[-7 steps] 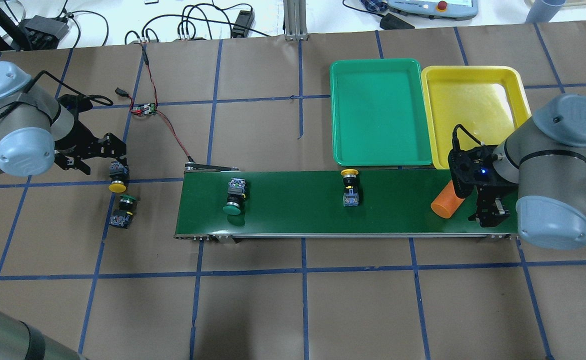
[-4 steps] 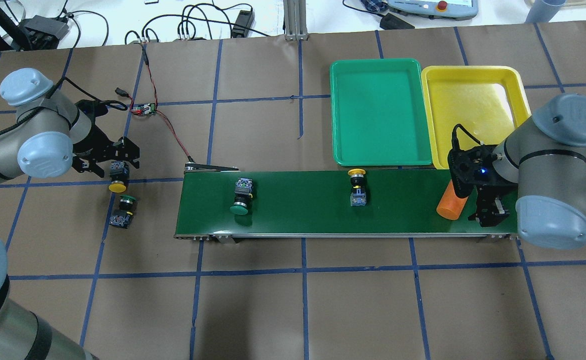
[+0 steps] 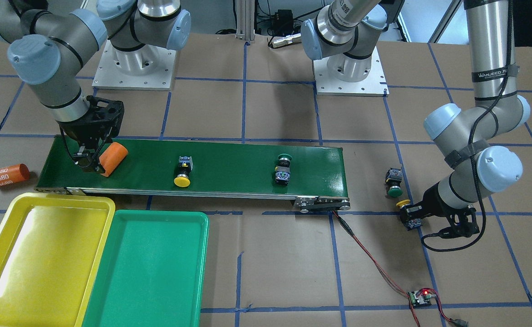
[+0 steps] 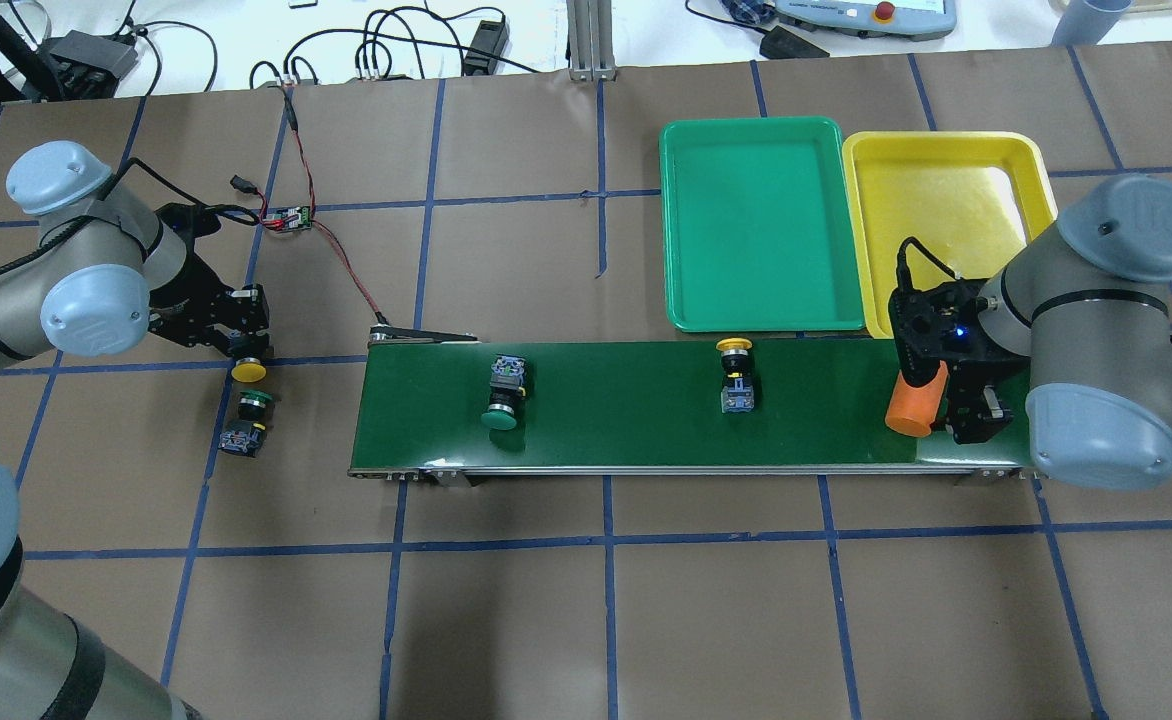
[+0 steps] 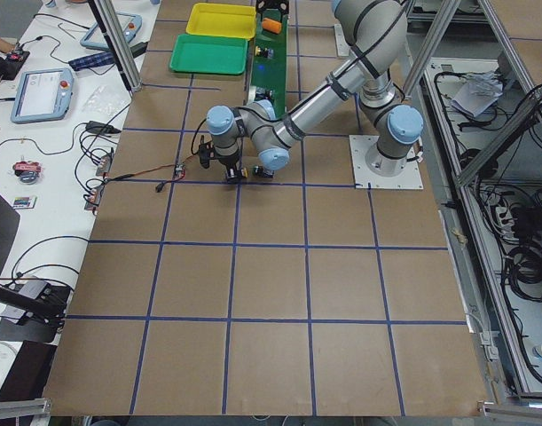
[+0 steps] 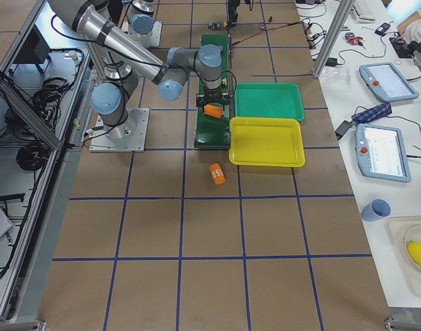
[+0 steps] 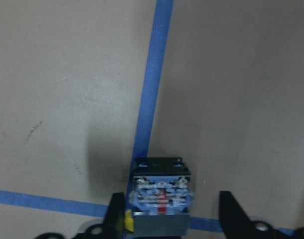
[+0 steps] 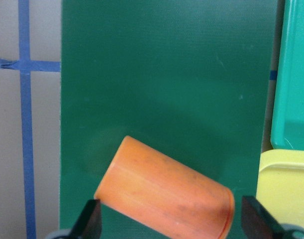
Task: Sort buttons by color to trays
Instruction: 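Place the yellow button on the belt with the left gripper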
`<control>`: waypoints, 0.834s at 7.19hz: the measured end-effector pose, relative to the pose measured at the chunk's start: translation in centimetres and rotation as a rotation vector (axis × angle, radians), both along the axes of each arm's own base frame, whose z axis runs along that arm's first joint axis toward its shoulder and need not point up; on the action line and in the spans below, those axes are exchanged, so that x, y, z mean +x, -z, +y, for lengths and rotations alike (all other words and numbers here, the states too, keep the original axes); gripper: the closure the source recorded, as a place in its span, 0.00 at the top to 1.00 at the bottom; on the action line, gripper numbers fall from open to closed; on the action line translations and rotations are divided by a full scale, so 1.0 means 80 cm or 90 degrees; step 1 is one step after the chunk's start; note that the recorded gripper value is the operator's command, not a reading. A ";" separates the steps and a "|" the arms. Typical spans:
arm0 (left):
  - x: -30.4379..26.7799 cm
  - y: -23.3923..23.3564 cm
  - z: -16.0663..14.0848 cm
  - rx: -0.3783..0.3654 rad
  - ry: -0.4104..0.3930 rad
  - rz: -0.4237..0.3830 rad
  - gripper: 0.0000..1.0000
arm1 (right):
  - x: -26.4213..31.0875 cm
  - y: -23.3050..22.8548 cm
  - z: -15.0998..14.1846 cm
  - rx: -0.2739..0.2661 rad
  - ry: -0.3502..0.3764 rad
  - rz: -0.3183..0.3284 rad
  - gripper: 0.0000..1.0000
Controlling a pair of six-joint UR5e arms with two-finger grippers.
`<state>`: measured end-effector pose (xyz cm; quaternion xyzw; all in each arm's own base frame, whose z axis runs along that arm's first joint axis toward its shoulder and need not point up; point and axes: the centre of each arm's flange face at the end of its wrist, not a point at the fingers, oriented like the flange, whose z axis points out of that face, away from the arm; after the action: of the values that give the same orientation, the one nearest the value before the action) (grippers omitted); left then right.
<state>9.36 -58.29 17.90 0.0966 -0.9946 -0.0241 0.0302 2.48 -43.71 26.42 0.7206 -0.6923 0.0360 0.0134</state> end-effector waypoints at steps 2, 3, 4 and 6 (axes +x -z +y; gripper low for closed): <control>-0.005 -0.023 -0.004 -0.016 0.006 -0.007 0.00 | 0.000 0.000 0.000 0.000 0.000 0.000 1.00; -0.016 -0.049 -0.008 -0.028 0.015 -0.007 0.00 | 0.001 0.000 0.000 0.000 0.000 0.000 1.00; -0.037 -0.083 -0.009 -0.034 0.030 0.002 0.00 | 0.001 0.000 0.000 0.000 0.000 0.000 1.00; -0.111 -0.144 0.004 -0.031 0.087 0.018 0.00 | 0.001 0.000 -0.001 0.000 0.000 -0.001 1.00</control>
<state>0.48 -57.98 29.45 0.0275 -0.9986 -0.0033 0.0449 2.54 -43.75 26.40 0.7208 -0.6921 0.0363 0.0126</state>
